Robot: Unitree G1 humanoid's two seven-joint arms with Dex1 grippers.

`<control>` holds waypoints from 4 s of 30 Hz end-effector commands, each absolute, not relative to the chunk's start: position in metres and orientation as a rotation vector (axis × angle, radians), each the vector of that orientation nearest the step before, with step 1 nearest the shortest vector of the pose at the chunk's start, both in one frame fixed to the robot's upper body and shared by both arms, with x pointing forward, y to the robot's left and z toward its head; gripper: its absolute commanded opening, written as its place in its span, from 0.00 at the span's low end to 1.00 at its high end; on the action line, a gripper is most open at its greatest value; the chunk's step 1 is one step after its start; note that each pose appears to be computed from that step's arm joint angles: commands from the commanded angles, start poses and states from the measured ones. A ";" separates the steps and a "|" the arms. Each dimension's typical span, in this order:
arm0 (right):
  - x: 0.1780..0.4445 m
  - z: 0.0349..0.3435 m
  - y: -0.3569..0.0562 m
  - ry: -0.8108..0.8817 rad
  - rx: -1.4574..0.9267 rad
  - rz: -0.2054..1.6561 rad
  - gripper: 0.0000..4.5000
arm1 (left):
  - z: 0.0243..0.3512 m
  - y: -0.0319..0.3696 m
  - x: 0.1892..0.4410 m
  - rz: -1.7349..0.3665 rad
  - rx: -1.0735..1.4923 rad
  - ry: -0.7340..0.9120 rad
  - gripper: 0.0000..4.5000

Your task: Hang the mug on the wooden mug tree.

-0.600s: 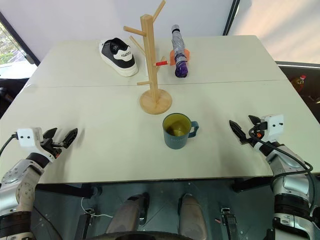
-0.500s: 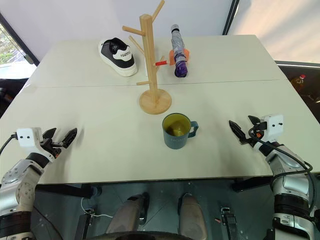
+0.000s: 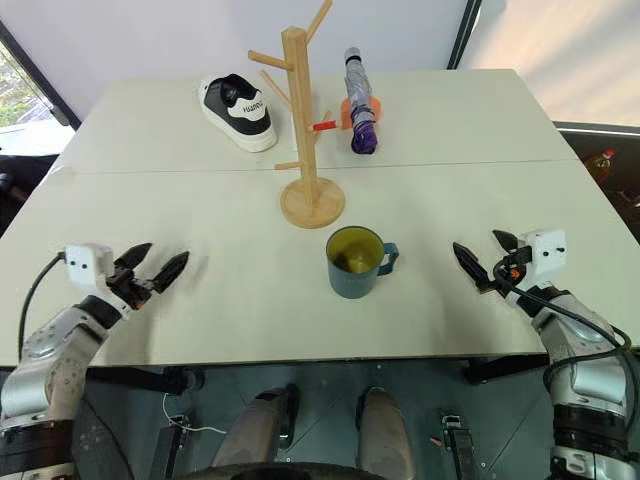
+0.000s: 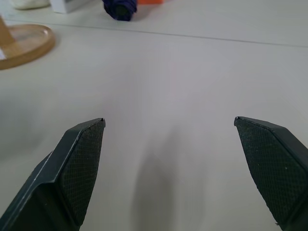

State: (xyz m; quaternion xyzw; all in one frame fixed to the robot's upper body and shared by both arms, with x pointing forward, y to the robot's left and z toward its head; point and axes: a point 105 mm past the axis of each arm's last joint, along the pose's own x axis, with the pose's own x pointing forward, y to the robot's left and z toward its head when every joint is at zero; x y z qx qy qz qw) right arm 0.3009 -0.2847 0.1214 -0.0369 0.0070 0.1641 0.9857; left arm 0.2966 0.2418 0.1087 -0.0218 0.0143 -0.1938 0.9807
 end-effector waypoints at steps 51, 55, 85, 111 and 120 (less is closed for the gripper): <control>0.296 0.104 -0.169 -0.062 -0.024 0.594 0.11 | 0.149 0.097 0.219 -1.301 0.141 -0.029 1.00; 0.294 0.110 -0.165 -0.080 -0.010 0.613 0.00 | 0.149 0.099 0.220 -1.291 0.144 -0.030 1.00; 0.348 0.277 -0.114 -0.206 -0.747 0.764 0.00 | 0.203 0.160 0.272 -0.968 0.173 -0.233 1.00; 0.414 0.292 -0.081 -0.154 -0.754 0.785 0.00 | 0.224 0.156 0.272 -0.964 0.149 -0.295 1.00; 0.416 0.296 -0.087 -0.177 -0.769 0.758 0.66 | 0.225 0.156 0.273 -0.950 0.146 -0.296 1.00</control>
